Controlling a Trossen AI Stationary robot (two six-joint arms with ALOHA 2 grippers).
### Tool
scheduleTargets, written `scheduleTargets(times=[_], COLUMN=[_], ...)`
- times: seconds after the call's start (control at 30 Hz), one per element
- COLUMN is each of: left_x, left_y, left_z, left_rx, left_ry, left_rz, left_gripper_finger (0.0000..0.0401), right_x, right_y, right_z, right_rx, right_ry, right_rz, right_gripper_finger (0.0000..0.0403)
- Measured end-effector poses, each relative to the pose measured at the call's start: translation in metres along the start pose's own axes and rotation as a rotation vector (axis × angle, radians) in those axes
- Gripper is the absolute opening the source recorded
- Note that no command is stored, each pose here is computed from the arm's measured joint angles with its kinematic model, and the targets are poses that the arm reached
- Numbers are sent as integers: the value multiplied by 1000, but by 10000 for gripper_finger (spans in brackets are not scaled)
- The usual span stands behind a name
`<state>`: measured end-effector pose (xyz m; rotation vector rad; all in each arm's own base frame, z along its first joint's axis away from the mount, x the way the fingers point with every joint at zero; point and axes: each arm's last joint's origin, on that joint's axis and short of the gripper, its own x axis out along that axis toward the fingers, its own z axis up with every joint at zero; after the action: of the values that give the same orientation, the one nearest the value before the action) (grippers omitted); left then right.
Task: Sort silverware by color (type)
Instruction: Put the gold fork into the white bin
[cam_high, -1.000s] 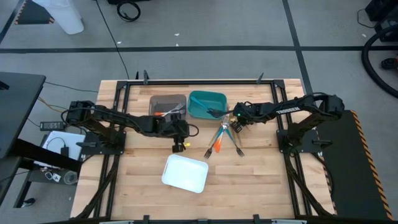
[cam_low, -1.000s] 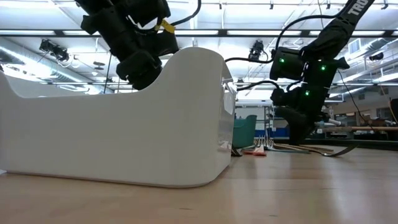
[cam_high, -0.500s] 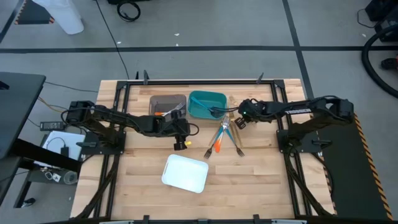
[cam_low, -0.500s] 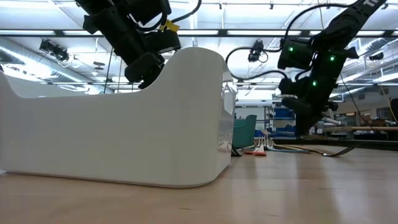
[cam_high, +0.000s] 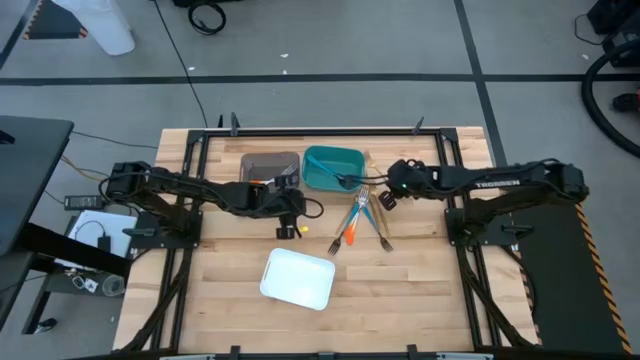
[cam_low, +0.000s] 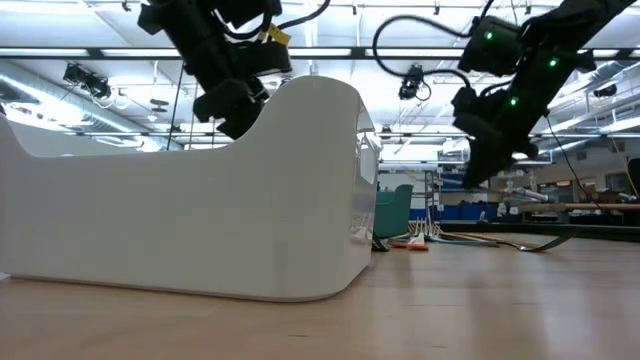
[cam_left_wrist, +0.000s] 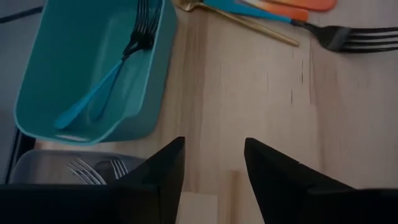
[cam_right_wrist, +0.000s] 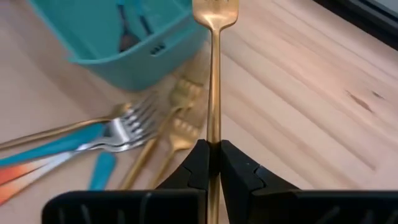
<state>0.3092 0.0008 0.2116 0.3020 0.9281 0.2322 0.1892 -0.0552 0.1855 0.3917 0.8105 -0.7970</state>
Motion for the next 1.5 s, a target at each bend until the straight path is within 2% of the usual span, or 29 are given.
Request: scheduleTargets(times=[0.23,0.43,0.57,0.8,1.1,1.3,1.5], left_x=[-2,-7,-21,-49,-62,-64,-79], left_y=[-4,-15,-20,-20,-16,-16,-18], left_z=[10,11,10,2,-6,-29,-47], left_rx=[89,123,131,117,141,156,95], left_ry=[-96,-101,-104,-86,-37,-22,-78], left_rz=[6,0,-2,-45,-82,-86,-99], left_gripper_finger=[173,173,173,173,173,173,173], right_x=[-10,-18,-20,-19,-19,-22,-28], right_y=[9,27,43,74,107,131,155], right_z=[-2,3,7,17,30,37,43], right_rx=[-1,-20,-54,-138,-156,-143,-140], right_ry=[-23,-45,-39,-25,-20,-25,-24], right_rz=[75,221,280,311,317,312,331], right_gripper_finger=[29,29,29,29,29,29,29])
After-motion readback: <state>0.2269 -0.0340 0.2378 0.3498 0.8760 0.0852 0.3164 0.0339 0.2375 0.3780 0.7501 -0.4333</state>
